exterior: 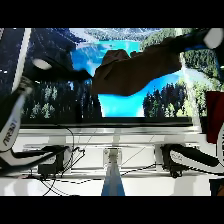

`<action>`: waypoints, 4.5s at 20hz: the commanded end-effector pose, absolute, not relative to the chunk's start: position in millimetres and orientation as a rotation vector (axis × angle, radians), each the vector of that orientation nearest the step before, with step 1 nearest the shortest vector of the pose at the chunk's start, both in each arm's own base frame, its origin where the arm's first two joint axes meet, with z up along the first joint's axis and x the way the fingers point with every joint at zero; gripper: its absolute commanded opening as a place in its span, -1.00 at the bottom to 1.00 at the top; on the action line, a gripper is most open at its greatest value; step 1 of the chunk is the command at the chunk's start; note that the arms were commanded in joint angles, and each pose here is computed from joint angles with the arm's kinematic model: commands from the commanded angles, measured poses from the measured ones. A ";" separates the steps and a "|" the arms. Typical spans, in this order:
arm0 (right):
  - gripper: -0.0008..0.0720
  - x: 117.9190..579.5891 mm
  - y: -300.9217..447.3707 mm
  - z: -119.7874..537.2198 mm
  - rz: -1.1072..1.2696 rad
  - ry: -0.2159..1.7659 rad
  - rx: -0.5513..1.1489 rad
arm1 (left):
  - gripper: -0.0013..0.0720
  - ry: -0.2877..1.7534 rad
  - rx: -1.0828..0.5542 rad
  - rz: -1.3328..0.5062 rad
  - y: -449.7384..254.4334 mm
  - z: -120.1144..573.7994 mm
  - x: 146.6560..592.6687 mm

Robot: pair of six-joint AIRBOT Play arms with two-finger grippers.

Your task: Fold the clothes and pants, and hang the long-sleeved shirts on hangers.

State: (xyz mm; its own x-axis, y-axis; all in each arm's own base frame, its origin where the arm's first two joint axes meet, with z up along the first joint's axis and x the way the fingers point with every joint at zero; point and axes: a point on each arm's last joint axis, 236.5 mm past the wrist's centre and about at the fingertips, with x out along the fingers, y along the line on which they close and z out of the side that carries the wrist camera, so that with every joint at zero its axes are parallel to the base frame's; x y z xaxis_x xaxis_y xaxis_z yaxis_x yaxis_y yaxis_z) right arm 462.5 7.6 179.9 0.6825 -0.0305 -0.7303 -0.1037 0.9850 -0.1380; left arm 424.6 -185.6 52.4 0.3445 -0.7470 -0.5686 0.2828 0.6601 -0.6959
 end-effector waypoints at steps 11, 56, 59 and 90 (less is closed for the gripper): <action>-0.94 368.5 -1.3 378.3 0.072 0.336 0.041 | -0.93 0.116 -0.319 -0.214 36.3 375.8 387.4; 0.13 472.5 -73.6 -6.0 -0.086 1.034 0.409 | 0.95 1.418 -0.602 -0.448 -29.8 -77.6 371.9; 0.13 473.8 -74.6 -5.3 -0.089 1.028 0.408 | 0.95 1.466 -0.608 -0.456 -40.9 -99.2 366.4; -0.93 427.1 -9.8 -117.0 0.121 1.277 0.584 | -0.92 1.459 -0.569 -0.464 -51.3 -116.0 373.9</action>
